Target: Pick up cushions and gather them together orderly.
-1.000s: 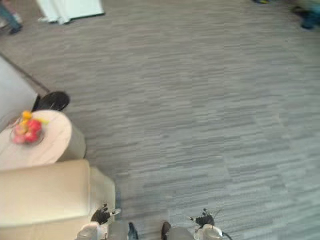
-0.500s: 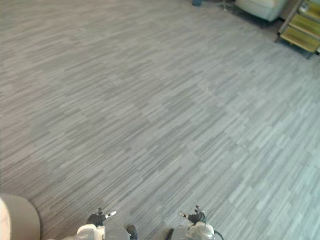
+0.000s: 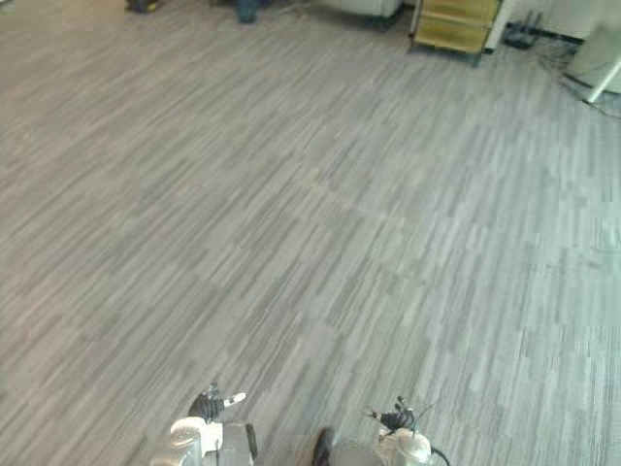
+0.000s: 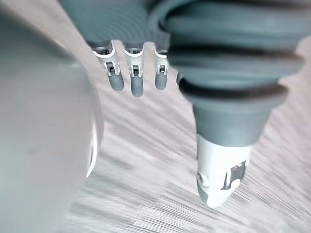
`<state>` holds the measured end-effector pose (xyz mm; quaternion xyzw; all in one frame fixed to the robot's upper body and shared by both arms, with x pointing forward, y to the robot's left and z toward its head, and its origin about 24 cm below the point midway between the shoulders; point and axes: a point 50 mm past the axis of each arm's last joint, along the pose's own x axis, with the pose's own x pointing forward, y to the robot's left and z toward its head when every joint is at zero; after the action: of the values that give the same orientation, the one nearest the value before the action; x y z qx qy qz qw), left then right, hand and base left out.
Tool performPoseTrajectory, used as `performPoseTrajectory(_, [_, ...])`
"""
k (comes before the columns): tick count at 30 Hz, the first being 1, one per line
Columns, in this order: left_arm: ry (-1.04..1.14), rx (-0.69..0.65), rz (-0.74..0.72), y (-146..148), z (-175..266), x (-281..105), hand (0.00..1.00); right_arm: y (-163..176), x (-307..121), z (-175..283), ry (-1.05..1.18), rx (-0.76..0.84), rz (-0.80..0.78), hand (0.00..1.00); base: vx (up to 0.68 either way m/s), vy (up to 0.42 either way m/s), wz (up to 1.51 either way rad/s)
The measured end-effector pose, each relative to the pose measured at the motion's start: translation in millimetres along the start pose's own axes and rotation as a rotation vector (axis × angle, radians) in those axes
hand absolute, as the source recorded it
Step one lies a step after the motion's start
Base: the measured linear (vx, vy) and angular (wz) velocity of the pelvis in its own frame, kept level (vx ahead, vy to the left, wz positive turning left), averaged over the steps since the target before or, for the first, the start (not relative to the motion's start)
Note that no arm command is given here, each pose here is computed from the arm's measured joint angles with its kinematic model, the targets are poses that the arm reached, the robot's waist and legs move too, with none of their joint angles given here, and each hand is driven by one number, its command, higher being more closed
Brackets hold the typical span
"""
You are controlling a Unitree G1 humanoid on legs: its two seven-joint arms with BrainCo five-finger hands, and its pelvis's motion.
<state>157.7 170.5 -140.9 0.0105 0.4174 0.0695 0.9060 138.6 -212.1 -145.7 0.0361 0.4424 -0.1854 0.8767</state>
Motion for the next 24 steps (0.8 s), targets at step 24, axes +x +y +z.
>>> performPoseTrajectory(24, [0.117, 0.145, -0.039, -1.3, -31.2, -7.7, 0.00, -30.0, 0.3, -6.3, 0.039, 0.035, -0.078, 0.00, 0.53, 0.063, -0.20])
